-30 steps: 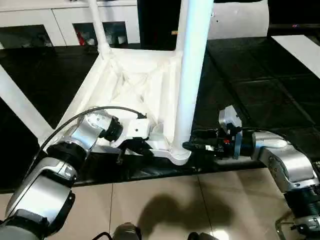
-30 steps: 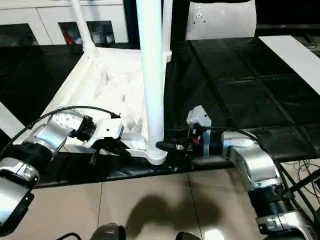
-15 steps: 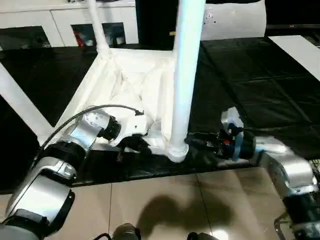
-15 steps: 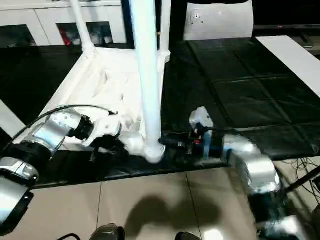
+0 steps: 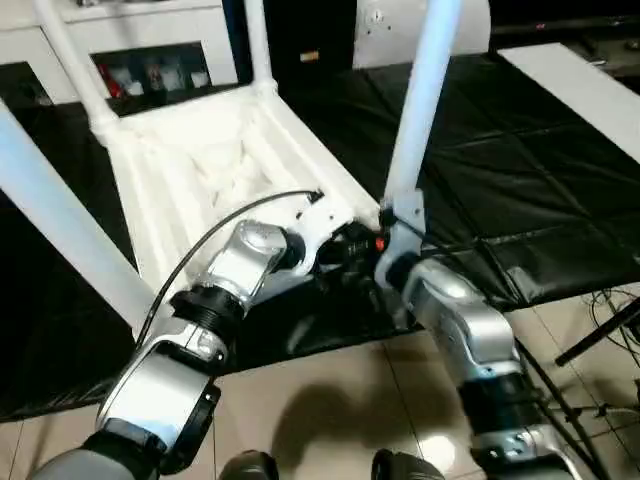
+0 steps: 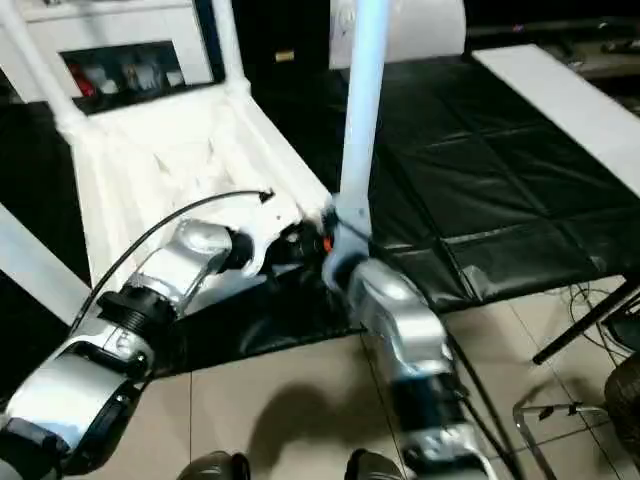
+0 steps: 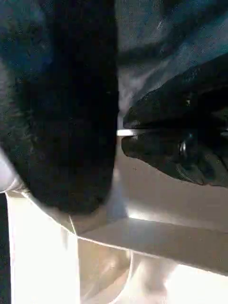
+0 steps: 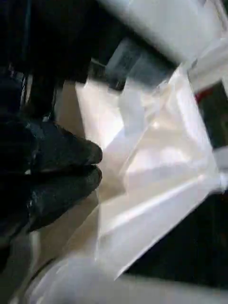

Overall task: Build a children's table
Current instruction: Rotate leg to tighten

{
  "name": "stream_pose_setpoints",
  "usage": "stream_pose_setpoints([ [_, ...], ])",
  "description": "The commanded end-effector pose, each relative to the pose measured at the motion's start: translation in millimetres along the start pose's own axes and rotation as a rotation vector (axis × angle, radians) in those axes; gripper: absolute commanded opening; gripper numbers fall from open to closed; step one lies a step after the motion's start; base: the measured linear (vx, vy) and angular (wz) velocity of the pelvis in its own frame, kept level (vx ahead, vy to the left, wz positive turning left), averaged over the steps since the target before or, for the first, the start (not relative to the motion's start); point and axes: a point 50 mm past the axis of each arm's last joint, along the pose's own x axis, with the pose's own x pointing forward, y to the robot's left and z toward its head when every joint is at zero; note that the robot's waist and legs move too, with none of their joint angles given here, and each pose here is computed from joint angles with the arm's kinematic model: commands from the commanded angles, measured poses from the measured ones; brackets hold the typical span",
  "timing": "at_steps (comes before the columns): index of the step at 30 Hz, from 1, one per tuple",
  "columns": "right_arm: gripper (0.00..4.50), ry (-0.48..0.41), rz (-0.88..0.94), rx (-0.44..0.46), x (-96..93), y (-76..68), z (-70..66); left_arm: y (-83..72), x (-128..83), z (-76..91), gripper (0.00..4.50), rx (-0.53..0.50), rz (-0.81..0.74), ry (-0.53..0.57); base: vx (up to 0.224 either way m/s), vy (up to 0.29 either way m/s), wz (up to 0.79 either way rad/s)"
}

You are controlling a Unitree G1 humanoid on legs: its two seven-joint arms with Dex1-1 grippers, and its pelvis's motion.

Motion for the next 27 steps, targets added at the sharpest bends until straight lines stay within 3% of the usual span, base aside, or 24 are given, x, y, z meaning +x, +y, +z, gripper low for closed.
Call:
stream_pose_setpoints([
  [1,0.55,-0.033,-0.034,0.004,-0.9,-1.1,1.1,5.9,-6,11.1,0.00,0.044,0.036,-0.044,0.000,0.000,0.00],
  [5,0.88,-0.080,-0.010,-0.042,-14.7,-13.6,6.4,7.6,-15,3.2,0.00,0.145,-0.042,-0.023,0.000,0.000,0.00],
  [6,1.00,-0.095,0.021,-0.080,-25.7,-22.6,10.0,8.9,-22,-2.8,0.00,0.186,-0.090,-0.005,0.000,0.000,0.00],
  [12,1.60,-0.085,0.147,-0.174,-55.1,-39.5,15.0,13.8,-37,-14.3,0.00,0.249,-0.187,0.038,0.000,0.000,0.00],
  [20,2.21,0.015,0.418,-0.271,-86.6,-46.3,19.7,11.2,-52,-25.4,0.00,0.354,-0.402,0.105,0.000,0.000,0.00],
  [26,2.55,0.095,0.545,-0.307,-91.2,-48.3,24.6,4.4,-60,-28.9,0.00,0.417,-0.571,0.138,0.000,0.000,0.00],
  [27,2.79,0.095,0.545,-0.307,-91.2,-48.3,24.6,4.4,-60,-28.9,0.00,0.417,-0.571,0.138,0.000,0.000,0.00],
])
